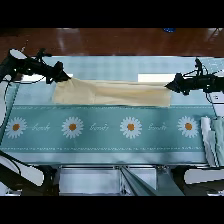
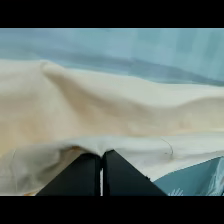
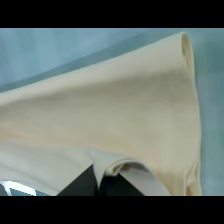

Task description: Fold the shirts.

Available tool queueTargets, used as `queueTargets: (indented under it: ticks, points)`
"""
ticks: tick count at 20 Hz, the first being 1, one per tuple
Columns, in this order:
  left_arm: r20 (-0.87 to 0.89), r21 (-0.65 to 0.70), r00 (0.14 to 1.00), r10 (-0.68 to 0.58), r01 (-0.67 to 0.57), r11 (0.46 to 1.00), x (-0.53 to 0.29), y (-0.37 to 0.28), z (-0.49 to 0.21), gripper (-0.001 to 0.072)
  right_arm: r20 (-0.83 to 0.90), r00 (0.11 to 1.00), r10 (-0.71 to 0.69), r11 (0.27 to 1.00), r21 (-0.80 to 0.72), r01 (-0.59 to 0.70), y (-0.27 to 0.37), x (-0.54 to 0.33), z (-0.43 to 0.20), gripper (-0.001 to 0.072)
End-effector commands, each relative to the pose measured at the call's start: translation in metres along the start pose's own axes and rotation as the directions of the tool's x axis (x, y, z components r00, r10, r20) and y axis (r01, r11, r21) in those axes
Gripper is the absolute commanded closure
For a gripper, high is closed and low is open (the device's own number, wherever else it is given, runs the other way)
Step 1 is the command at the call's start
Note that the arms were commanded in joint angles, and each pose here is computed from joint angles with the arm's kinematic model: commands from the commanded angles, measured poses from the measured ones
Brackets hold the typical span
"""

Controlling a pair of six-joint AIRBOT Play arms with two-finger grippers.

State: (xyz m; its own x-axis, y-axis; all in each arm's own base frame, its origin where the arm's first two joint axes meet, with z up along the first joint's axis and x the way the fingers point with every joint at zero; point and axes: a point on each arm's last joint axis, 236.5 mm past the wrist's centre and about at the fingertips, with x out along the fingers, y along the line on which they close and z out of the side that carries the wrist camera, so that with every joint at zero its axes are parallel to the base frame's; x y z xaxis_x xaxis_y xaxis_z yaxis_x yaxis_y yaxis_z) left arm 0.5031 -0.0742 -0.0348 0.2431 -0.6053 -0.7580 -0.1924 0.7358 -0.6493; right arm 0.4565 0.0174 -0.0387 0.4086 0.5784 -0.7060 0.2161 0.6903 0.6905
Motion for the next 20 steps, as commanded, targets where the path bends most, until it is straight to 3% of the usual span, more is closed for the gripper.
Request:
queueTargets:
  ticks: [1, 2, 3, 7, 9, 12, 16, 20]
  points:
    - [-0.013, -0.015, 1.000, 0.002, -0.002, 1.000, 0.019, 0.009, 0.012, 0.0670, 0.023, 0.999, 0.027, 1.000, 0.014, -0.027, -0.006, 0.015, 0.014, 0.0663]
    - [-0.031, -0.019, 1.000, 0.003, -0.004, 1.000, 0.024, 0.011, 0.008, 0.0487, 0.031, 0.999, 0.031, 0.999, 0.025, -0.032, -0.007, 0.017, 0.016, 0.0456]
    - [-0.055, -0.021, 0.998, 0.003, -0.004, 1.000, 0.027, 0.011, 0.003, 0.0198, 0.037, 0.999, 0.029, 0.999, 0.024, -0.029, -0.008, 0.018, 0.018, 0.0295]
    - [-0.091, -0.022, 0.996, 0.016, -0.018, 1.000, -0.013, 0.023, -0.001, 0.0202, 0.019, 1.000, -0.003, 1.000, 0.025, 0.002, -0.019, -0.016, 0.022, 0.0303]
    - [-0.083, -0.026, 0.992, 0.099, -0.102, 0.994, -0.055, 0.050, -0.005, 0.0202, 0.034, 0.999, -0.031, 0.999, 0.034, 0.030, -0.031, -0.043, 0.020, 0.0303]
    - [0.127, -0.044, 0.976, 0.178, -0.174, 0.984, -0.120, 0.061, 0.015, 0.0202, 0.091, 0.993, -0.077, 0.989, 0.130, 0.065, -0.059, -0.049, 0.007, 0.0303]
    - [0.482, -0.005, 0.861, 0.163, -0.184, 0.983, -0.155, 0.017, 0.016, 0.0202, 0.067, 0.991, -0.116, 0.974, 0.201, 0.100, -0.078, -0.008, -0.023, 0.0303]
    - [0.499, 0.079, 0.857, 0.126, -0.189, 0.979, -0.125, -0.012, -0.037, 0.0202, 0.055, 0.997, -0.050, 0.974, 0.225, 0.036, -0.061, 0.025, -0.025, 0.0303]
